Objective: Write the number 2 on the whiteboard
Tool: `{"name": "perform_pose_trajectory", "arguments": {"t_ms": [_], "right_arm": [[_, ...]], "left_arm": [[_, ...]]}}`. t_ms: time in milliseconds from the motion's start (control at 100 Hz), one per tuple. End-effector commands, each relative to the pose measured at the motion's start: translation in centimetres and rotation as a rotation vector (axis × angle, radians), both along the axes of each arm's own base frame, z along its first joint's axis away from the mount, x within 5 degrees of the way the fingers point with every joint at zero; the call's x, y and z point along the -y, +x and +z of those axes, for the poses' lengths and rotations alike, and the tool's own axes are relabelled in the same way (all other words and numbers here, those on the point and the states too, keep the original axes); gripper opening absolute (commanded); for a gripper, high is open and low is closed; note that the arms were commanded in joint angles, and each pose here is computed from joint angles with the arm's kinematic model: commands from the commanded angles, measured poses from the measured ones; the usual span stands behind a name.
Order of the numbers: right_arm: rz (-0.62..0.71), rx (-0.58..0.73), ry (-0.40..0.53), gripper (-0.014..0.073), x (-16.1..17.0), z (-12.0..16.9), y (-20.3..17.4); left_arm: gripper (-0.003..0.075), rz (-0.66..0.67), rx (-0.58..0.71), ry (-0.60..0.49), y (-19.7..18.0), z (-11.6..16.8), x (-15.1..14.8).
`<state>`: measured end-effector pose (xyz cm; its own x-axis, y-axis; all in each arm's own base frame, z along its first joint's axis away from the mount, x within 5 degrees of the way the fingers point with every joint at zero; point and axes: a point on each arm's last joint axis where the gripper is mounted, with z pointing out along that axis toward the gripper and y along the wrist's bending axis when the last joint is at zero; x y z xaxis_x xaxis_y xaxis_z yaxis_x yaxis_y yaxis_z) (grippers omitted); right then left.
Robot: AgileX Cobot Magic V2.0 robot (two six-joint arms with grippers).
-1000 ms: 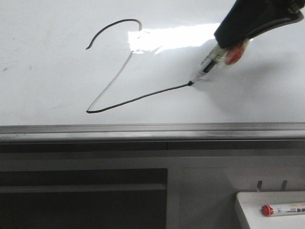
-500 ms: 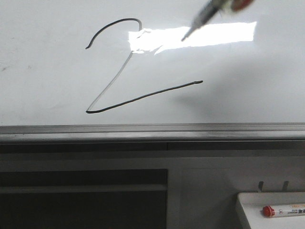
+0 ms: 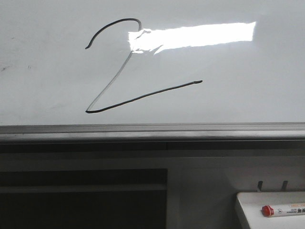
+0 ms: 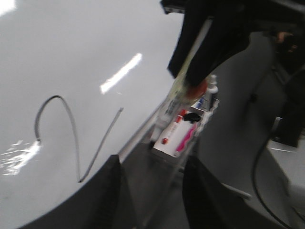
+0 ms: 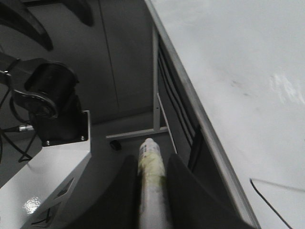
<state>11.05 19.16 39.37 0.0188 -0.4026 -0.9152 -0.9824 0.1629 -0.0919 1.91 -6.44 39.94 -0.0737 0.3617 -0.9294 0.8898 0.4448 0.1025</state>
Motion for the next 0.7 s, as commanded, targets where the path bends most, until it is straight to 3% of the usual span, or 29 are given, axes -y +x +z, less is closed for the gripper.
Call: {"name": "perform_pose_trajectory", "arguments": {"t_ms": [0,90,220,690], "right_arm": [[0.007,0.082,0.096,-0.006,-1.5,1.5,-0.7],[0.046,0.088,0.118,-0.006,-3.2,1.5,-1.6],[0.098,0.096,0.139,-0.006,-4.4,2.5,-2.3],[0.165,0.138,0.204,-0.006,-3.8,6.4,-3.4]], "left_arm": [[0.0348,-0.147,-0.027,-0.031,0.0,2.5,1.2],[0.0323,-0.235,-0.093,0.016,0.6,2.9,1.9],[0.0297,-0.234,-0.119,0.023,1.5,3.0,2.4],[0.0291,-0.18,-0.102,0.104,2.2,2.4,2.0]]}}
